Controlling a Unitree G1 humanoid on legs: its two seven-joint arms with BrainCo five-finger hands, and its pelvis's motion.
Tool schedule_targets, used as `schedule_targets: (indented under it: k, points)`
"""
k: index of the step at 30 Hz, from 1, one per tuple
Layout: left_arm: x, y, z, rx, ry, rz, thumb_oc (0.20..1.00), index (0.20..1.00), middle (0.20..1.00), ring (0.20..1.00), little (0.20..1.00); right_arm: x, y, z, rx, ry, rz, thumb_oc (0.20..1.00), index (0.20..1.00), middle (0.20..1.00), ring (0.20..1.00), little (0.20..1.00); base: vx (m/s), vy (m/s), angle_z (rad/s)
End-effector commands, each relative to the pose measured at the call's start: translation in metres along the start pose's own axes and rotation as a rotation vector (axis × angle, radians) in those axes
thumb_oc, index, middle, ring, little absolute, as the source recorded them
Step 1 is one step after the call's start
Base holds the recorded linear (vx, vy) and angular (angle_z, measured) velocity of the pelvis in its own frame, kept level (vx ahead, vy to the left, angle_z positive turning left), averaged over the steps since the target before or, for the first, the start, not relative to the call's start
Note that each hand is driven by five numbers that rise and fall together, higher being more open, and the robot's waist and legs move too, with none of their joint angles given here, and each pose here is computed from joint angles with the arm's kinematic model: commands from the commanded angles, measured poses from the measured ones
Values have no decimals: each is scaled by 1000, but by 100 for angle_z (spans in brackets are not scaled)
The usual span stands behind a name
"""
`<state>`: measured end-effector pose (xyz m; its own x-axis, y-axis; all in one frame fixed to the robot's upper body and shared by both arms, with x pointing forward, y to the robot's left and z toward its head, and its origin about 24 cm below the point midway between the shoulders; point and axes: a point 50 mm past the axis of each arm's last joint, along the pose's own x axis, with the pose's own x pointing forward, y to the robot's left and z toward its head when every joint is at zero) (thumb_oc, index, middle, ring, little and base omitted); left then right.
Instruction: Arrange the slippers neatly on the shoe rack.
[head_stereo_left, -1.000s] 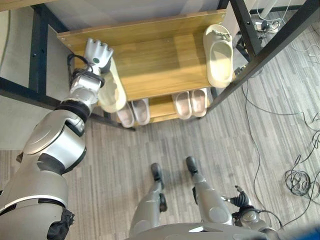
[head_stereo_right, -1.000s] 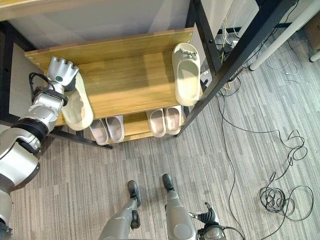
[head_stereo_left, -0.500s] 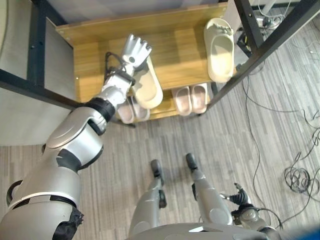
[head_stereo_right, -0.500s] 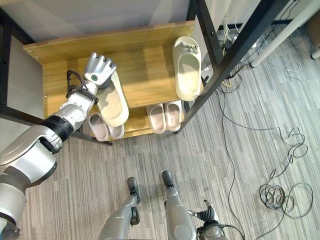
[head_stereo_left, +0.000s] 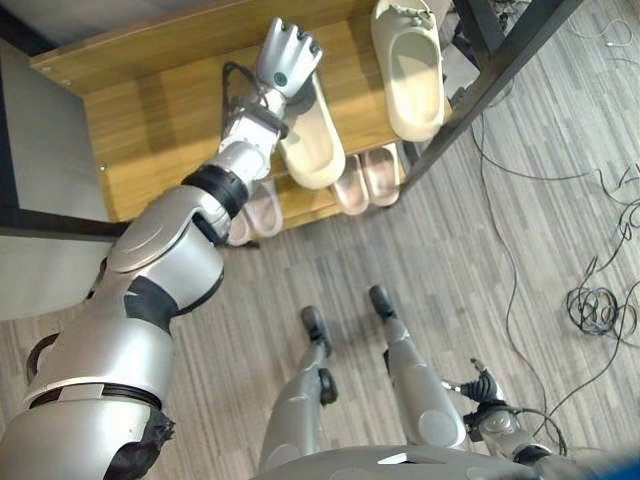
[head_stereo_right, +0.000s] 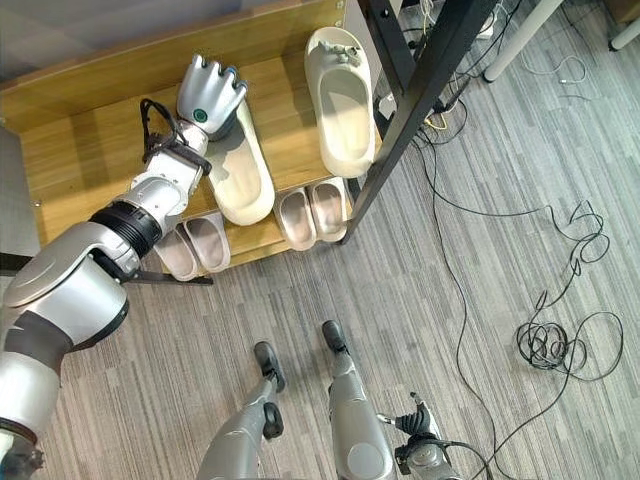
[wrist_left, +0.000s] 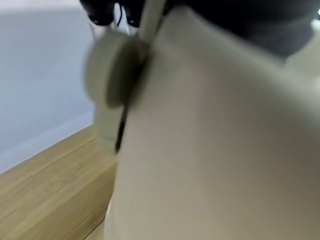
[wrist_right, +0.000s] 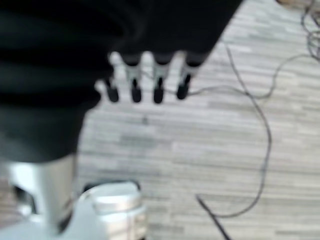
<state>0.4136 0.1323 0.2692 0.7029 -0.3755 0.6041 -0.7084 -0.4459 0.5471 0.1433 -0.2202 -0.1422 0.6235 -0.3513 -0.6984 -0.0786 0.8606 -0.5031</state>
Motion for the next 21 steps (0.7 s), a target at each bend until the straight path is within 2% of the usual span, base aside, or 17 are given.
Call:
schedule_targets:
  k: [1,3,9,14,17,18,21]
  points:
    - [30,31,-36,26,143,75,200,200,200,200,200,9,-24,11,-40,-33,-76,1000,1000,1000,1000,1000,0,0,0]
    - [38,41,-34,2,150,99,200,200,200,200,200,10,-25,13,-31,-35,-80,1000,1000,1000,1000,1000,8,-53,-2]
    - [42,45,-37,-17,185,85,200,200,200,200,200,10,-25,12,-33,-42,-80,1000,1000,1000,1000,1000,-1,-41,-1]
    - [46,45,-16,-90,178,38,200,200,200,200,200,11,-26,14,-19,-39,-83,1000,1000,1000,1000,1000,-11,-44,-1]
    - [47,47,-14,-109,192,36,385,385,385,385,385,12,-27,18,2,-44,-78,1000,1000,1000,1000,1000,-15,-56,-2]
    - [49,47,-13,-117,191,22,338,338,338,338,338,12,-28,17,-14,-44,-75,1000,1000,1000,1000,1000,-21,-42,0]
    - [50,49,-13,-125,191,22,338,338,338,338,338,12,-28,17,-17,-43,-77,1000,1000,1000,1000,1000,-6,-14,-1]
